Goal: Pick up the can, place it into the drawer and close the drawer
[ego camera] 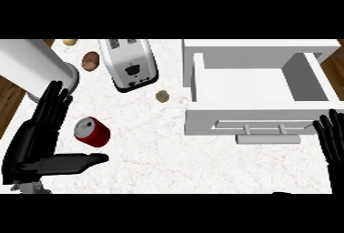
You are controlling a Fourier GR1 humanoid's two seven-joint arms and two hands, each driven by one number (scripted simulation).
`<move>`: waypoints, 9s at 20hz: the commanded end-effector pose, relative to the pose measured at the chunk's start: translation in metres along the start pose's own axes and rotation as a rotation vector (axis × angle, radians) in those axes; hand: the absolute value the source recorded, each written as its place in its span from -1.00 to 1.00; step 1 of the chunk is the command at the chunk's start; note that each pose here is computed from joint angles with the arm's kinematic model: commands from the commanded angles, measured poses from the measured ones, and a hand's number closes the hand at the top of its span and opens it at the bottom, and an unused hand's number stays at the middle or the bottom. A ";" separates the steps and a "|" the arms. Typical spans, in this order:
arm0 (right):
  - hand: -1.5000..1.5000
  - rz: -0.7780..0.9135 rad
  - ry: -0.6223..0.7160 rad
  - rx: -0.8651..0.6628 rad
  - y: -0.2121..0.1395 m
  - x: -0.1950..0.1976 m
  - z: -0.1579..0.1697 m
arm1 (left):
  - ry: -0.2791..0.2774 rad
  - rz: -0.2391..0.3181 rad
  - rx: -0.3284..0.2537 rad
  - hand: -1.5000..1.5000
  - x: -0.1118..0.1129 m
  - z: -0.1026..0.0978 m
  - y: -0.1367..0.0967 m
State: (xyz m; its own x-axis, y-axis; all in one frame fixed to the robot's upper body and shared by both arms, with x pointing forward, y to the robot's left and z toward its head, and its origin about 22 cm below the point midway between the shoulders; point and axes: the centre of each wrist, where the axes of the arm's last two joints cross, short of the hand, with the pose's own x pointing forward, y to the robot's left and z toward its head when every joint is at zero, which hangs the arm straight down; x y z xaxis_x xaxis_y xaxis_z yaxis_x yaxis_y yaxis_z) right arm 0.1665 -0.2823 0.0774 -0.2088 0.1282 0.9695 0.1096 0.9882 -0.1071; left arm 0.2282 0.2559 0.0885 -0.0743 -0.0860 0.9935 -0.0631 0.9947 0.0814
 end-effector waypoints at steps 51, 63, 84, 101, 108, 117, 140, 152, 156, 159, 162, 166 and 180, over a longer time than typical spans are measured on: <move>-1.00 -0.007 -0.025 0.012 -0.010 0.011 -0.006 | 0.141 -0.010 0.078 -1.00 -0.187 -0.003 0.065; -1.00 -0.005 -0.013 0.007 -0.029 0.021 -0.006 | 0.142 -0.008 0.107 -1.00 -0.203 -0.028 0.060; -1.00 -0.027 -0.023 -0.002 -0.040 0.015 0.021 | 0.099 0.027 0.007 1.00 -0.196 -0.060 0.014; -1.00 -0.052 -0.029 -0.019 -0.020 0.010 0.011 | 0.030 0.128 0.115 1.00 -0.165 -0.058 0.024; -1.00 -0.024 -0.044 -0.033 -0.030 0.012 0.031 | -0.043 0.134 0.043 1.00 -0.126 -0.071 -0.018; -1.00 -0.002 -0.051 -0.037 -0.030 0.031 0.030 | -0.117 0.086 -0.070 1.00 -0.060 -0.095 -0.055; -1.00 -0.026 -0.047 -0.045 -0.025 0.040 0.024 | -0.212 0.001 -0.158 1.00 0.124 -0.153 -0.216; -1.00 -0.029 -0.066 -0.024 -0.018 0.016 0.010 | -0.163 -0.033 -0.170 1.00 0.166 -0.181 -0.259; -1.00 -0.026 -0.054 -0.018 -0.022 0.017 0.008 | -0.145 -0.051 -0.191 1.00 0.154 -0.177 -0.269; -1.00 -0.029 -0.033 -0.029 -0.017 0.025 0.017 | -0.129 -0.069 -0.178 1.00 0.167 -0.180 -0.275; -1.00 -0.009 -0.071 -0.009 -0.029 0.029 -0.004 | -0.132 -0.083 -0.168 1.00 0.168 -0.181 -0.281; -1.00 -0.018 -0.076 -0.020 -0.022 0.023 -0.017 | -0.142 -0.109 -0.153 1.00 0.152 -0.186 -0.279; -1.00 -0.035 -0.086 0.005 -0.002 0.019 -0.031 | -0.156 -0.206 -0.098 1.00 0.109 -0.191 -0.272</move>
State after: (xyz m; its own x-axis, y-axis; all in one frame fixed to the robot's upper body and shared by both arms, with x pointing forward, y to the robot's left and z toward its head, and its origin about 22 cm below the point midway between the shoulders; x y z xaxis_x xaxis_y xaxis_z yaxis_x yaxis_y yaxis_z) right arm 0.1804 -0.2989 0.1030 -0.2736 0.1123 0.9553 0.1037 0.9908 -0.0868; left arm 0.4265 -0.0175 0.2050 -0.2161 -0.2617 0.9407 0.0182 0.9622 0.2718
